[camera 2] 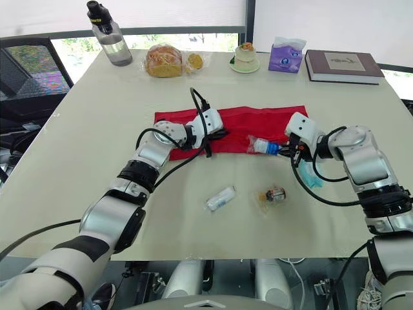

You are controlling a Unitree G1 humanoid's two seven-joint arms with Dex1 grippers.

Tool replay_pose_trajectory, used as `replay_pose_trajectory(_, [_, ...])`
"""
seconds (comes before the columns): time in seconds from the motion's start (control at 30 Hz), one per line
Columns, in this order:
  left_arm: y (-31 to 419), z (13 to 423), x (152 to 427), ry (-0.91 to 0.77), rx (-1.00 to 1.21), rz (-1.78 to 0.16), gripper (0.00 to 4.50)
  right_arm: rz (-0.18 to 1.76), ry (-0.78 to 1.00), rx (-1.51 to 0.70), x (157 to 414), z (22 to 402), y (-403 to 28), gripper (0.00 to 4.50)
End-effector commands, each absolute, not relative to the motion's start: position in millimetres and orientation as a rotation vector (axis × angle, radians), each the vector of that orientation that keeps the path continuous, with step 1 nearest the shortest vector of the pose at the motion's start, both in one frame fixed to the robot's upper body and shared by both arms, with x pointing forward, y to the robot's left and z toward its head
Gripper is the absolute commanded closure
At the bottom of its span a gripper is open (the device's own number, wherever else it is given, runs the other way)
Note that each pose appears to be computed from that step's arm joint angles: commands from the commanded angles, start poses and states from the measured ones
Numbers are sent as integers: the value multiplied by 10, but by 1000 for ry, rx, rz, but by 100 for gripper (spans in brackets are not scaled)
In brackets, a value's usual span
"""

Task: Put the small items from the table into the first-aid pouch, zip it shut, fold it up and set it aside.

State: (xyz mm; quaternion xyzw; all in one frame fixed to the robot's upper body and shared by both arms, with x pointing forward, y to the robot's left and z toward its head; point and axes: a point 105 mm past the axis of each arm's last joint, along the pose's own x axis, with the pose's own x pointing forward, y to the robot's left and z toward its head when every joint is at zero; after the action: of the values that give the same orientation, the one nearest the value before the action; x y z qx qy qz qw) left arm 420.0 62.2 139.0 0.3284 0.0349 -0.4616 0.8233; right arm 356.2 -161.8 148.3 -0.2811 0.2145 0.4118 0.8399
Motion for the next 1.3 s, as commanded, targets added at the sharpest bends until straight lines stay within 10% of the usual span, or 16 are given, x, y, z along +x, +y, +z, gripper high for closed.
replay_pose_trajectory(0.03, [541, 1568, 4166, 6, 683, -999, 450, 810, 454, -637, 3561, 1560, -1495, 443])
replay_pose_trajectory(0.63, [226, 1540, 3978, -13, 650, -1079, 450, 690, 503, -562, 3707, 1528, -1235, 443])
replay_pose_trajectory(1.3, [18, 1491, 3829, -15, 601, -1122, 450, 654, 637, 231, 3663, 1573, -605, 443])
